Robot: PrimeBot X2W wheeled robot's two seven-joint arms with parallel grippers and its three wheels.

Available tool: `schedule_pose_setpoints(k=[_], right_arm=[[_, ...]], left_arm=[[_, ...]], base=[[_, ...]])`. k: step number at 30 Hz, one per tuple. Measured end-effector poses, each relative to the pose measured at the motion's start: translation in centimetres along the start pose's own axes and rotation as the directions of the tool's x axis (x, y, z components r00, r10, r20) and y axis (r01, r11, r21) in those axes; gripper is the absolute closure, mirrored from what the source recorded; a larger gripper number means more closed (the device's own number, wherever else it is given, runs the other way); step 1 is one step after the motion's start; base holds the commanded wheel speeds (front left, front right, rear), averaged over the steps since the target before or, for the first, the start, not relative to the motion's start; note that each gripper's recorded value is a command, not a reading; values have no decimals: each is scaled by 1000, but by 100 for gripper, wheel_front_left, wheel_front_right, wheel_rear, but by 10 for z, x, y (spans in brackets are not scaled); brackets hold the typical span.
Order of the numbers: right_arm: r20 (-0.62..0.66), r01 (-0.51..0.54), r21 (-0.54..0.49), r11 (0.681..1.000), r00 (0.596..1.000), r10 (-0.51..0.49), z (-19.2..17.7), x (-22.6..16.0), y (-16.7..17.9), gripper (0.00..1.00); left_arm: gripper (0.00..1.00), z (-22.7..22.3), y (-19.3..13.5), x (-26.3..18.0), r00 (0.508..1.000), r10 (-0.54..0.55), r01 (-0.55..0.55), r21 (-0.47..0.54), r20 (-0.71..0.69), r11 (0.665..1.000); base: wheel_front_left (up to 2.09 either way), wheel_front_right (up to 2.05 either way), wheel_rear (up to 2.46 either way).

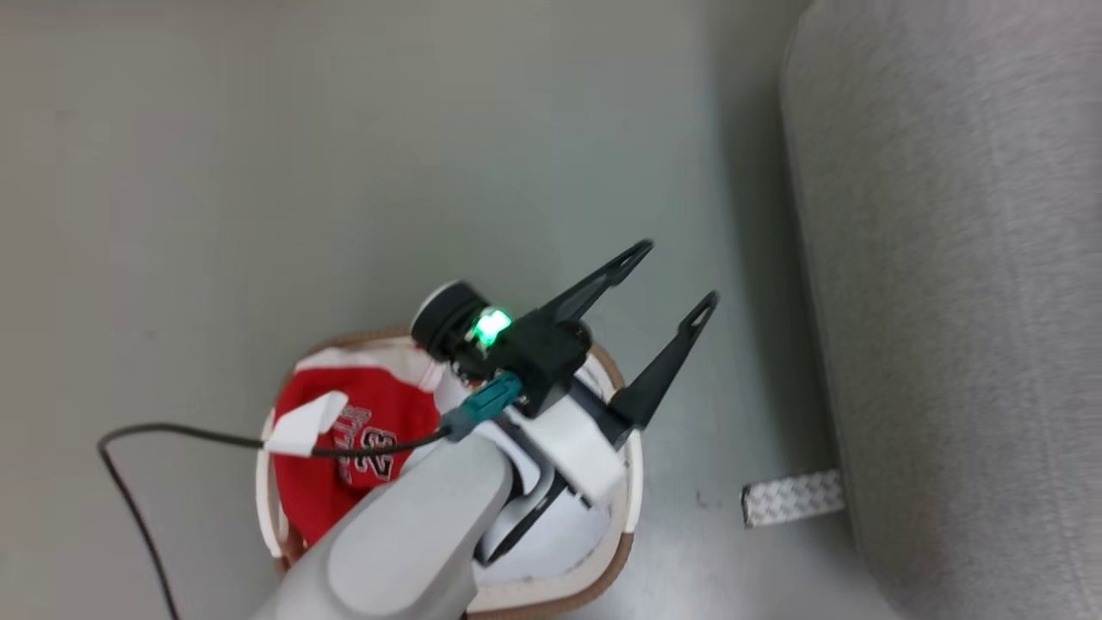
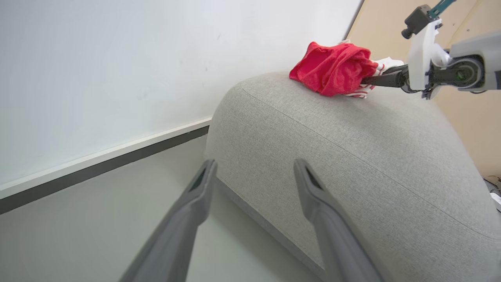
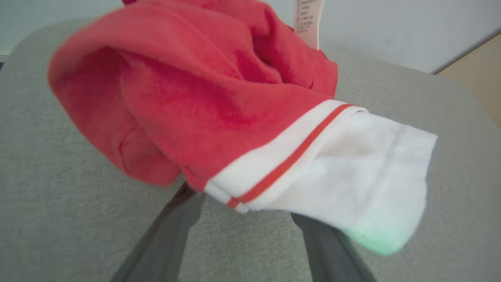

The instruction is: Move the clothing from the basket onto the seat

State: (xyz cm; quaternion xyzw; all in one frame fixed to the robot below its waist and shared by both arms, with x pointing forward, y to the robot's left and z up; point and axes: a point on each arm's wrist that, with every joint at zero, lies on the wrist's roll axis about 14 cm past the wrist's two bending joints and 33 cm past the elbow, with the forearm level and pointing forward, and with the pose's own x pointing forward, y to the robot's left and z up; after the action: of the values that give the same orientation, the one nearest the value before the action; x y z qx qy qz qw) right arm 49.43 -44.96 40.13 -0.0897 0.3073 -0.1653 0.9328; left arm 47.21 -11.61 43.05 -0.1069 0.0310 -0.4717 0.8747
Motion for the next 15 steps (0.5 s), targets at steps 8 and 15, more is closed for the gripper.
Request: schedule_pose_setpoints(k=[8,15], right_arm=[[-2,-47,-109,993,999,47,23,-61,-18,0],[274,-86,-181,980,953,134,94,-127,-22,0]], left_arm=[[0,44,-21,-22,998,45,-47,41,40,998],[0,100,-15,-57,975,173,-188,97,140,977]], base=[[0,0,0],[0,0,0]])
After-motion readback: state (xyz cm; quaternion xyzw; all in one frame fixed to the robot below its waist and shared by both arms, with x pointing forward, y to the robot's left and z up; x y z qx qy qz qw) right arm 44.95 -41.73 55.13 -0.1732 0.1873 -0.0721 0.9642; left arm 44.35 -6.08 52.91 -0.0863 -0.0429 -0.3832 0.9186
